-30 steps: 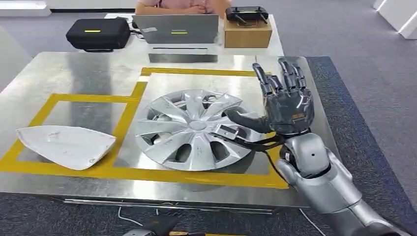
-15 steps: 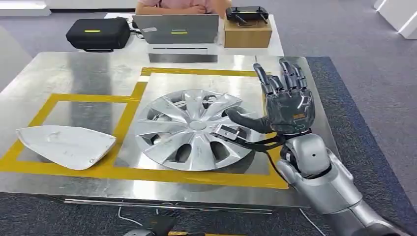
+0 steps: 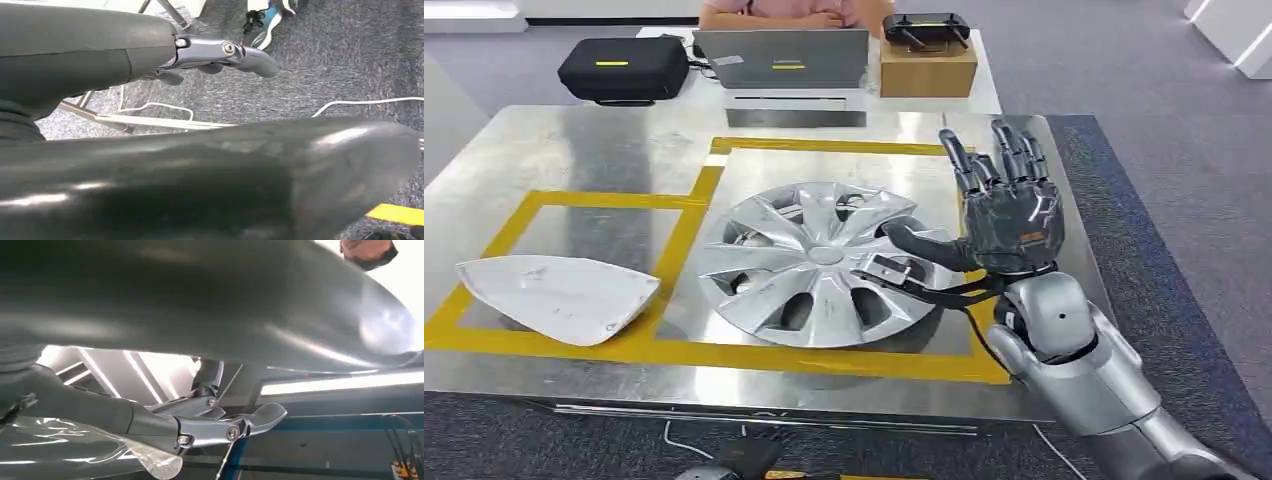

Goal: Take the parts from the cabinet and place them on the table.

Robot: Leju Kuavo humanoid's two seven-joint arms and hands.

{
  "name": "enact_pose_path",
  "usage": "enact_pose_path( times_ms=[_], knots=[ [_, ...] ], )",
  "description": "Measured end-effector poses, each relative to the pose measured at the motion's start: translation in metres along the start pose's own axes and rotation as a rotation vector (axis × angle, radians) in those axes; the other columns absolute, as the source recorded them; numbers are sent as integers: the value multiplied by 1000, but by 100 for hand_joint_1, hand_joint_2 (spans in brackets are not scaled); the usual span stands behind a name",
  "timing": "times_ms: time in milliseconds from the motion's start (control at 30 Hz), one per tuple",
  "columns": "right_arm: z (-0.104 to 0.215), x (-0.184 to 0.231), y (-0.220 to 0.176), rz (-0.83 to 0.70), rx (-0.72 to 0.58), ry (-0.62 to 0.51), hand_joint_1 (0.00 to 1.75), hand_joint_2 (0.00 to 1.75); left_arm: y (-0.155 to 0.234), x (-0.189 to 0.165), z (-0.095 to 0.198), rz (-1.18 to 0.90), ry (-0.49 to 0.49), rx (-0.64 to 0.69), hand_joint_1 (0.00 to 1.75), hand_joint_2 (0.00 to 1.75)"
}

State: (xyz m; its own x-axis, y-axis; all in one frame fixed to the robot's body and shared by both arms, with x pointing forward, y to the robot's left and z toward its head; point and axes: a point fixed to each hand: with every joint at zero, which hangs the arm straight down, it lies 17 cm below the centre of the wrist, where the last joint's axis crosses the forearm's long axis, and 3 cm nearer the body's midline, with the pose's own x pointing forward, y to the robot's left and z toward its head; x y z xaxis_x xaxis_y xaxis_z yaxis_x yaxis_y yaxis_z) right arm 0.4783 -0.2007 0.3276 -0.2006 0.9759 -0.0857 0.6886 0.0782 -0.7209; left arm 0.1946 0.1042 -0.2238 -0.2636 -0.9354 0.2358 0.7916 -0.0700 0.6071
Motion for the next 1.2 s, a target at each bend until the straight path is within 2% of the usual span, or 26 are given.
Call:
enact_pose_path(
  times_ms=[1200],
  knots=[
    [6, 4, 4, -4, 12, -10, 0, 0, -4, -16, 1, 12, 71, -26, 0, 0]
  ],
)
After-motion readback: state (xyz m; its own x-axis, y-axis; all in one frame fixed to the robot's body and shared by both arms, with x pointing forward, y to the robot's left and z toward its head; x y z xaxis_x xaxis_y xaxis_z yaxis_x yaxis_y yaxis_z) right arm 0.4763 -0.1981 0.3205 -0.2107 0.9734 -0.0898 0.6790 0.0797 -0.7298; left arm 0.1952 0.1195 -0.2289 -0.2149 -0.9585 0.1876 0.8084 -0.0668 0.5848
